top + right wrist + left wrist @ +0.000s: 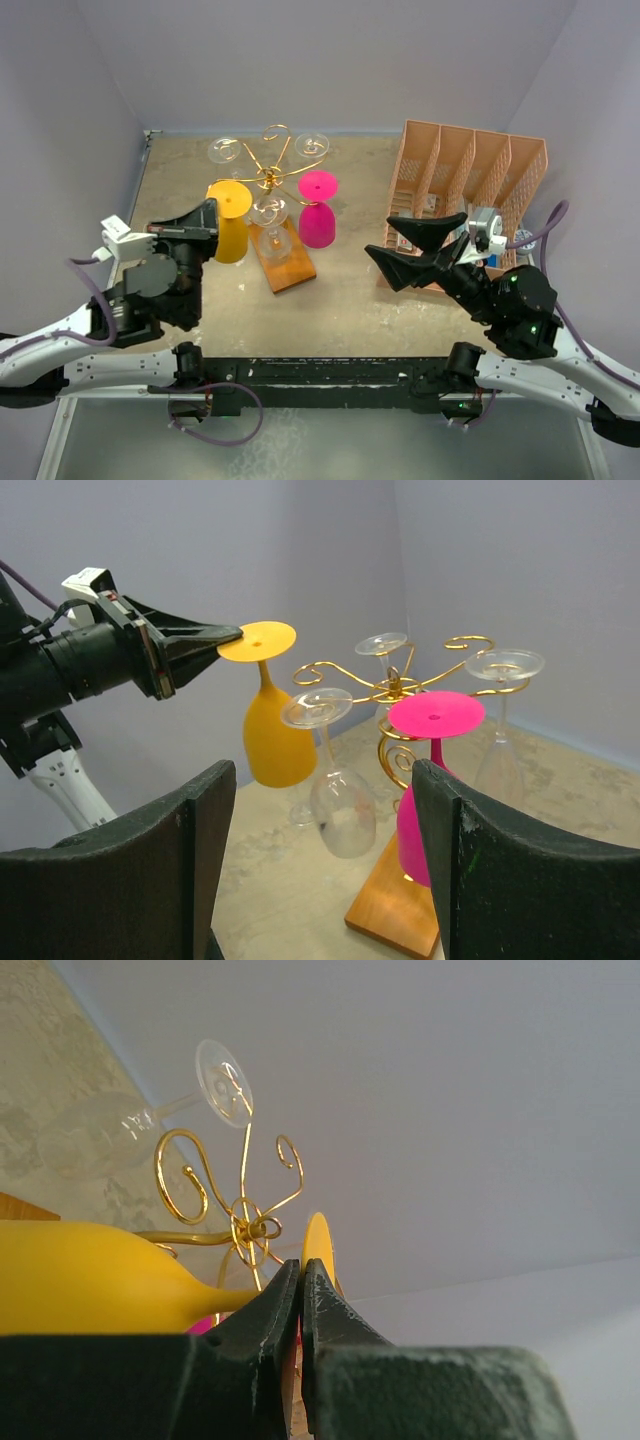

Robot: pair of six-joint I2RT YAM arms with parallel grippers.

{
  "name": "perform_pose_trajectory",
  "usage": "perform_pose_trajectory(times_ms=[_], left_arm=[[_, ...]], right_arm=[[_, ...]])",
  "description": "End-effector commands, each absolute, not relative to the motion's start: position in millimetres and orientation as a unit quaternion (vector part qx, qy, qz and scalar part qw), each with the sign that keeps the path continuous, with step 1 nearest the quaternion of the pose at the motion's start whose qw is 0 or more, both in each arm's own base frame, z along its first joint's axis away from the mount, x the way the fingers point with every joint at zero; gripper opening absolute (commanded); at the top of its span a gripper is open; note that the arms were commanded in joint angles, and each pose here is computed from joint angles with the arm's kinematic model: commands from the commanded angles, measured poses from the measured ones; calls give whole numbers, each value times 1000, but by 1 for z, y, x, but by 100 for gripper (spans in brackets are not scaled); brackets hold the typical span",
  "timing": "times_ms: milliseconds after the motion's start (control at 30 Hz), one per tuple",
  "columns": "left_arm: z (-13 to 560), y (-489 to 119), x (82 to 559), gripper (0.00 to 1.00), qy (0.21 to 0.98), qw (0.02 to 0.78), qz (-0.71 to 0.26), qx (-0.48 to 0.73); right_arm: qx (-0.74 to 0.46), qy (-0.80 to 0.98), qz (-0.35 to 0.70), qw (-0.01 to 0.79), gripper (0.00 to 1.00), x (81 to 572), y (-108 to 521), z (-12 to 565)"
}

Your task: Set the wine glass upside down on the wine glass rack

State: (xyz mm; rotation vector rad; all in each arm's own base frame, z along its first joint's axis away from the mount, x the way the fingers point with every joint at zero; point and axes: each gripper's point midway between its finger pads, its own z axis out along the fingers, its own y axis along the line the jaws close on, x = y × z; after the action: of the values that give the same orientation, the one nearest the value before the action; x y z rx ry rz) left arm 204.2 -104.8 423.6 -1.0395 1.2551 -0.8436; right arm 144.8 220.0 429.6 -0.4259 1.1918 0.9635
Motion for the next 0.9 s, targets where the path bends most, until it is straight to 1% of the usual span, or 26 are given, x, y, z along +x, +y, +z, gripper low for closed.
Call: perform_pose_trajectory(times_ms=[0,167,400,700,867], left_arm=[[425,-112,210,0,519,612,-357,-479],[420,-107,211,0,498,619,-341,-504],[415,-108,216,0,490,632,-313,-512],[408,-116,258,0,496,634,-316,-502],[406,-123,270,0,499,627,-330,-499]], right_arm=[[-162,529,442,706,73,146,213,438],[-161,524,450,705,73,144,213,441],[-161,514,461,706,73,140,212,448],[-159,510,469,704,72,136,210,451],[-155,506,474,704,72,134,206,454]])
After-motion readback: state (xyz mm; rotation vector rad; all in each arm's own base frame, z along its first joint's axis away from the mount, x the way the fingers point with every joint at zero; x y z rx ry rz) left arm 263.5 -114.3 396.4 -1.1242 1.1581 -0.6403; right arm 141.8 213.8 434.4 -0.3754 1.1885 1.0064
